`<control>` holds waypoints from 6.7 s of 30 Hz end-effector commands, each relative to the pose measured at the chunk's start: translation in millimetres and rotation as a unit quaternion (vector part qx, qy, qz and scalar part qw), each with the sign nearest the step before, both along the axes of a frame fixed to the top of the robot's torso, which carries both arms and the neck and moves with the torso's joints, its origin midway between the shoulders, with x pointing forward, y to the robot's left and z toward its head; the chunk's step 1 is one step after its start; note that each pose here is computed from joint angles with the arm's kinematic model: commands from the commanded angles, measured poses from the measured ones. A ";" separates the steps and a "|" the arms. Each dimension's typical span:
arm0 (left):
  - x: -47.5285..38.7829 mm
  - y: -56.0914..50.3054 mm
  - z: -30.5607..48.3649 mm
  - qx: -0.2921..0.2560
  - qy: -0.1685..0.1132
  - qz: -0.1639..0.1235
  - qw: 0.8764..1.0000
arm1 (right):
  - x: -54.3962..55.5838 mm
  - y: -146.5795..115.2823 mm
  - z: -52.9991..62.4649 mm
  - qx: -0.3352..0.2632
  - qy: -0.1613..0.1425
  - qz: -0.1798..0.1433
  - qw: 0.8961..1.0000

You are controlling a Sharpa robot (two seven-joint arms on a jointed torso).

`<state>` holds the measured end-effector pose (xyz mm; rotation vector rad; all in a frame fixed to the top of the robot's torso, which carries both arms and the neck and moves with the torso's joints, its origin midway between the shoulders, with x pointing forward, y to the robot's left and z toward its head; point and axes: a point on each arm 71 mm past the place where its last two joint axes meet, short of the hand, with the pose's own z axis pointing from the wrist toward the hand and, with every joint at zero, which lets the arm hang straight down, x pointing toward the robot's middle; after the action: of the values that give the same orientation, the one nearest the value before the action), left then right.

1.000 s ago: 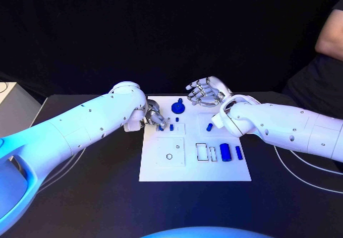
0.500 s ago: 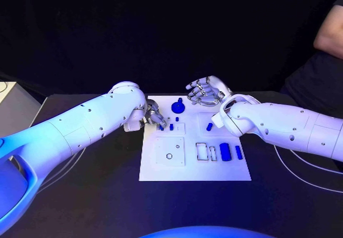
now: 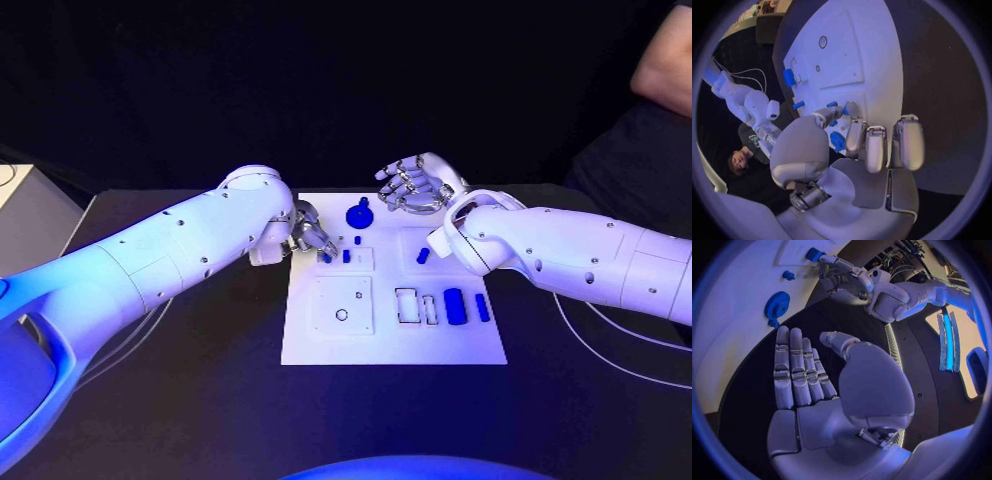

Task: Assemble the parts on the task board

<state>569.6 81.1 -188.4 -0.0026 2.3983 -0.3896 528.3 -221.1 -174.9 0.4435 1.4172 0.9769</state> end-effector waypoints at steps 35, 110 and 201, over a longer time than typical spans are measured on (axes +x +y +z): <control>-3.7 14.2 -3.4 -0.007 -0.013 0.017 1.000 | -0.8 -0.8 0.8 -0.001 -0.004 0.006 1.000; -15.5 -34.1 -5.7 -0.128 -0.305 -0.185 0.925 | 4.5 -18.9 4.9 0.007 -0.032 -0.029 0.999; -15.1 -10.3 -3.7 -0.191 -0.290 -0.109 0.931 | 6.1 -14.6 13.7 0.009 -0.032 -0.019 0.999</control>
<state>555.1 71.7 -191.1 0.1929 1.6758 -0.8262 534.6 -236.7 -161.5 0.4593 1.3335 0.9523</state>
